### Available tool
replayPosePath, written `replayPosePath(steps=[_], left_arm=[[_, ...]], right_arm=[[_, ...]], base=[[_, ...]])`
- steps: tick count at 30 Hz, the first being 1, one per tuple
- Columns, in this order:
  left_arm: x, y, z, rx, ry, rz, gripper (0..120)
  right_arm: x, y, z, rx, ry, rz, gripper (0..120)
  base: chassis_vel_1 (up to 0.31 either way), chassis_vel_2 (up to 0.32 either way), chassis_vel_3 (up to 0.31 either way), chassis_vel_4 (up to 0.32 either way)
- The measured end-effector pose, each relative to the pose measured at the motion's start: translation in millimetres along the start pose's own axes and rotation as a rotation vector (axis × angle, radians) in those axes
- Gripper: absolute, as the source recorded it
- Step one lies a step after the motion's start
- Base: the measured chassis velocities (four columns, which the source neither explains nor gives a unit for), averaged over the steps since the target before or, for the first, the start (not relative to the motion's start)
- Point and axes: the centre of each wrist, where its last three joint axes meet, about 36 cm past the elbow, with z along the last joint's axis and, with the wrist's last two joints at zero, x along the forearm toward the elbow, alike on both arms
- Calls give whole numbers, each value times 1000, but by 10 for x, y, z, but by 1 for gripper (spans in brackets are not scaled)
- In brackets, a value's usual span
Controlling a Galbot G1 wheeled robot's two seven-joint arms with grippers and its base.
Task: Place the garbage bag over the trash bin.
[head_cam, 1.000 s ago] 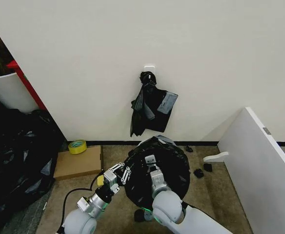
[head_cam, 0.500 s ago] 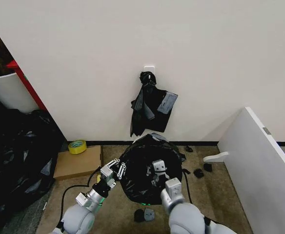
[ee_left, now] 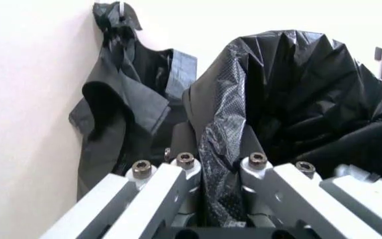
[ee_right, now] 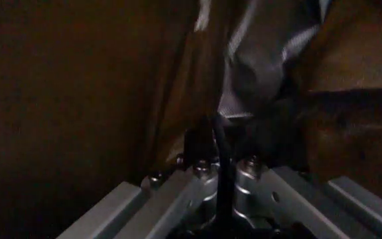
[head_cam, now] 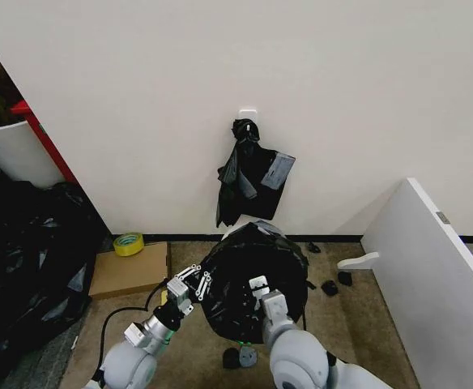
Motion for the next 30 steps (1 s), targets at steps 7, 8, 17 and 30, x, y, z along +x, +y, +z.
replayPosePath(steps=[7,8,17,30], left_arm=[[-8,-12,-14,10,-9,10,4],[-10,-17,-11,12,-10,12,4],[-5,-19,35,23,-5,12,4],[-5,-21,31,21,-5,13,4]], right_arm=[[-314,-49,233,126,-126,96,0],[-362,-60,293,147,-161,102,0],[-514,-165,507,175,-412,61,0],[119,-7,26,-82,-101,-67,0]], base=[[0,0,0,0],[0,0,0,0],[0,0,0,0],[0,0,0,0]])
